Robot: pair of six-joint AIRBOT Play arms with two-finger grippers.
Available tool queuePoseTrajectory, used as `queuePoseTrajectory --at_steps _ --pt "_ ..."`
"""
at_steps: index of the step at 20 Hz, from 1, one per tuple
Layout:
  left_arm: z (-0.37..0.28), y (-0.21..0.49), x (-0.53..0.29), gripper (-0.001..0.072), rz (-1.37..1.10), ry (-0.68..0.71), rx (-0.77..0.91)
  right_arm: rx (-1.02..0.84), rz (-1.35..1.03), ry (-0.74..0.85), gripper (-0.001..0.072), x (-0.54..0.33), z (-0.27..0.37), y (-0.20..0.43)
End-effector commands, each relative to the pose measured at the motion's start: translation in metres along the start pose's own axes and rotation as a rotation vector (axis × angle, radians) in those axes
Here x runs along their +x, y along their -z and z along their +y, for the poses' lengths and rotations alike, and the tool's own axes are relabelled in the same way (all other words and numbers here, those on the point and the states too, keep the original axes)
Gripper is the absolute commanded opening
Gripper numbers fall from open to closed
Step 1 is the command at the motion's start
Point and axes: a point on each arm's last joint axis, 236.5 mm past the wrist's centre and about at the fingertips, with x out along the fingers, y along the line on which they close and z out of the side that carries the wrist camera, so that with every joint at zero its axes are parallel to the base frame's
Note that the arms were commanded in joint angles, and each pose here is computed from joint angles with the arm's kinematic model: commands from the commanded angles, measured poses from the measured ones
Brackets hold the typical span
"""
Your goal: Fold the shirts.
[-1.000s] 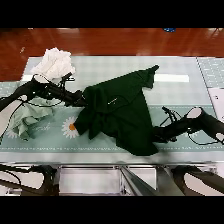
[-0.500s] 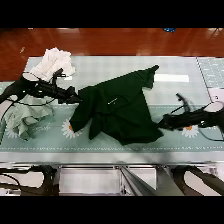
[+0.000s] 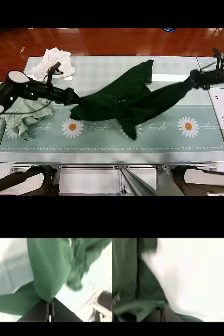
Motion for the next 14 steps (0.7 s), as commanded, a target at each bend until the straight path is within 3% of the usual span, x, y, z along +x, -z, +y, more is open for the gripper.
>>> queuePoseTrajectory --at_steps 1,6,10,11,12,14 --pt "-0.013 0.044 0.018 0.0024 0.03 -0.011 -0.033 -0.002 -0.045 -0.053 0.002 0.018 0.006 -0.066" --pt "0.009 0.111 0.067 0.0024 0.121 -0.071 -0.136 -0.036 0.003 -0.133 0.0021 0.088 0.045 -0.086" --pt "0.024 0.106 0.073 0.0025 0.065 -0.11 -0.172 -0.051 0.048 -0.141 0.0044 0.127 0.065 -0.074" --pt "0.027 0.099 0.071 0.0024 0.037 -0.117 -0.178 -0.042 0.055 -0.134 0.026 0.129 0.064 -0.072" --pt "0.032 0.09 0.067 0.0025 0.006 -0.125 -0.186 -0.033 0.065 -0.131 0.0411 0.127 0.063 -0.07" --pt "0.039 0.067 0.054 0.0029 -0.063 -0.13 -0.208 0.016 0.088 -0.136 0.0413 0.109 0.057 -0.067"
